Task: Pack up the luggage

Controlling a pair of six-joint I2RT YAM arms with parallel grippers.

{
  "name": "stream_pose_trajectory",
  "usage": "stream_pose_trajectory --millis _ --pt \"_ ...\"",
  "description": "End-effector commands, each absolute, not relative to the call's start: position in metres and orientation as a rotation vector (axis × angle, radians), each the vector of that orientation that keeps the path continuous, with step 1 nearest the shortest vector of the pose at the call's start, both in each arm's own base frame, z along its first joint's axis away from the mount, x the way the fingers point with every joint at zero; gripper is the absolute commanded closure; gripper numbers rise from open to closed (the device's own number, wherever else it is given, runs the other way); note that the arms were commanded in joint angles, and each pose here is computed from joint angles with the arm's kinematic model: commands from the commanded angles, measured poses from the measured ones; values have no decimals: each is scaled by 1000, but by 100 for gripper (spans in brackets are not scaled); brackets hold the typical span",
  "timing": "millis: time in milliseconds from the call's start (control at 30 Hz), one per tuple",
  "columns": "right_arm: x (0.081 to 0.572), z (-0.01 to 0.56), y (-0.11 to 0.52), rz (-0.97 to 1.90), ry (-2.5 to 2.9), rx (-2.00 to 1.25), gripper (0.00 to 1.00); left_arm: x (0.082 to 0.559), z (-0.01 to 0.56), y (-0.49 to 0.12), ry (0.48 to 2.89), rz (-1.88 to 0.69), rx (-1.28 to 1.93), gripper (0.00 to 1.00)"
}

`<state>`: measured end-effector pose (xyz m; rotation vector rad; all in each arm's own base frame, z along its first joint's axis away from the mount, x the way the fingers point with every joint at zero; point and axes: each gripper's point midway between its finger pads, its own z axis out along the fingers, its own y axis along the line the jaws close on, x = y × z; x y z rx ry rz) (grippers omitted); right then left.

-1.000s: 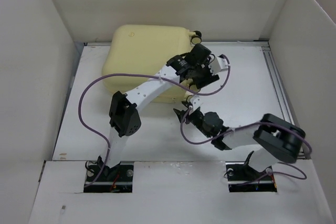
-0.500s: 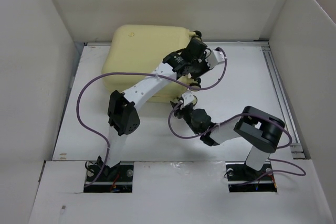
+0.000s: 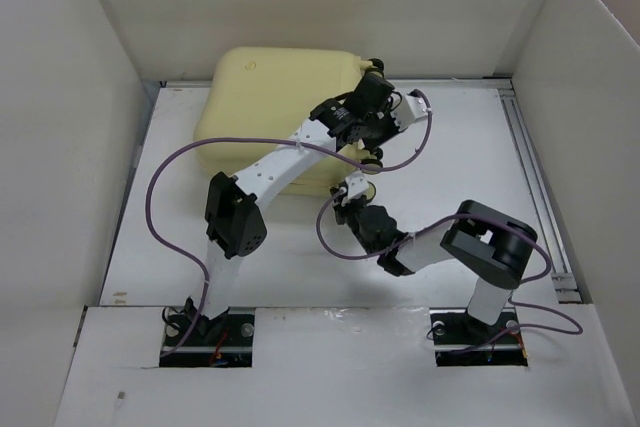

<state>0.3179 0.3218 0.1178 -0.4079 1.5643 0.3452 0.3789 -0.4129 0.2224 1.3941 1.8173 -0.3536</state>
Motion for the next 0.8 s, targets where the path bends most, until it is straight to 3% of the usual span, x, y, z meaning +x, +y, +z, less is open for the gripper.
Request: stream_pose_trajectory --millis 0,67,233,300,367,500,767 --pt "325 130 329 398 1537 -369 97 377 254 -413 1749 -365 1356 100" --pt "327 129 329 409 1536 -363 100 378 254 -412 1752 -355 1352 100" --pt "327 130 333 439 1528 -388 97 380 254 -411 1748 -340 1355 100" --pt "328 124 338 438 1542 -407 93 380 254 -411 1748 -340 1355 100" --pt "328 115 338 436 1564 -411 79 380 254 -411 1748 -340 1355 100" --pt "336 116 335 415 1572 -377 76 379 259 -410 1734 -336 1357 100" --pt "352 130 315 386 1561 -269 100 379 259 -410 1734 -336 1357 100"
